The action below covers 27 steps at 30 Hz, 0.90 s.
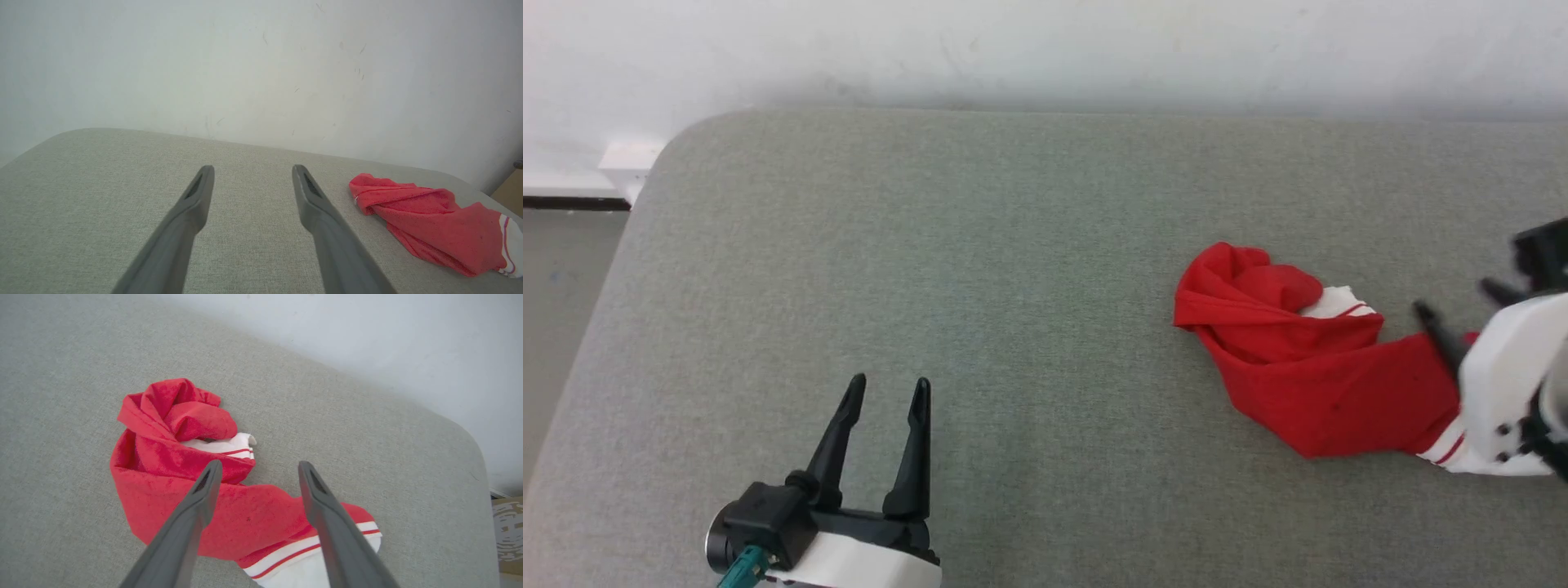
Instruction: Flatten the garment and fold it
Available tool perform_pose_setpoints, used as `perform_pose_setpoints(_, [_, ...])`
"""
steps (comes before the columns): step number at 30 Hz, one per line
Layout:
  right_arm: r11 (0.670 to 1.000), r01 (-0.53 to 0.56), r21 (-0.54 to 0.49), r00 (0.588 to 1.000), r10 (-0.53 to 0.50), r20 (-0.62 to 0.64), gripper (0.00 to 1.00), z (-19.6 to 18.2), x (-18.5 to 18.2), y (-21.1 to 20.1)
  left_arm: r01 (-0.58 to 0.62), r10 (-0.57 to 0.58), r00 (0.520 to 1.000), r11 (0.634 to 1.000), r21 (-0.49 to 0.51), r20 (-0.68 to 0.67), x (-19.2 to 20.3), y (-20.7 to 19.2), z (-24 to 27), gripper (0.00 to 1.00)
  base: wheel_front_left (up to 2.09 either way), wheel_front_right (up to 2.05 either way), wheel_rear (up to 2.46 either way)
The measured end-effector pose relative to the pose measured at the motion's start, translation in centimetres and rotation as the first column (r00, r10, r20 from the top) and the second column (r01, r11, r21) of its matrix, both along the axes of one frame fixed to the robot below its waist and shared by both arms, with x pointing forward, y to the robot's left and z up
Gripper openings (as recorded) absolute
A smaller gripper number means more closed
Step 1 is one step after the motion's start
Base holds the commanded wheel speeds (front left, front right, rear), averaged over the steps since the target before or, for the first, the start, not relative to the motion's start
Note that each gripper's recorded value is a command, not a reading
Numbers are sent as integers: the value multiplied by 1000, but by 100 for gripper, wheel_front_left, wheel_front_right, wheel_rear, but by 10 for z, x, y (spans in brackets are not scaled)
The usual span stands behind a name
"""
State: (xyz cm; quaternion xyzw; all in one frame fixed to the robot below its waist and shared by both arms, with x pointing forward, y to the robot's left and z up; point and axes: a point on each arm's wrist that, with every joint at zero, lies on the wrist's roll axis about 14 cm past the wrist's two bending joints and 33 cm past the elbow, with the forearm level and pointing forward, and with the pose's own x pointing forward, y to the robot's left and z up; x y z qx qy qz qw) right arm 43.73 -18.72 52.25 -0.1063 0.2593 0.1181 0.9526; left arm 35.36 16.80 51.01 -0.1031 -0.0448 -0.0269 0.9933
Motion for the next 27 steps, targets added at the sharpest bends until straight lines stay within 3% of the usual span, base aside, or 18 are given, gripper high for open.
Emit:
perform_pose_setpoints(5, [989, -147, 16, 979, 147, -139, 100, -25, -19, 42, -28, 28, 1000, 1000, 2, -7, -5, 8, -2, 100, 0, 0, 0])
perform_pose_setpoints(12, [953, -302, -25, 908, 280, -313, 100, -75, -42, 71, -54, 55, 998, 998, 7, -28, -8, 16, -7, 100, 0, 0, 0])
perform_pose_setpoints(19, [903, -421, -81, 870, 378, -316, 100, -98, -24, 95, -66, 67, 996, 998, 8, -55, -9, 19, -15, 100, 0, 0, 0])
perform_pose_setpoints(20, [896, -434, -91, 865, 386, -319, 80, -101, -22, 98, -67, 67, 996, 998, 9, -59, -9, 19, -16, 100, 0, 0, 0])
perform_pose_setpoints(22, [888, -449, -105, 857, 394, -333, 0, -110, -19, 100, -68, 69, 995, 998, 9, -67, -9, 20, -19, 100, 0, 0, 0])
perform_pose_setpoints(27, [880, -468, -85, 846, 418, -330, 0, -120, -14, 112, -76, 76, 994, 997, 3, -77, -8, 22, -22, 100, 0, 0, 0])
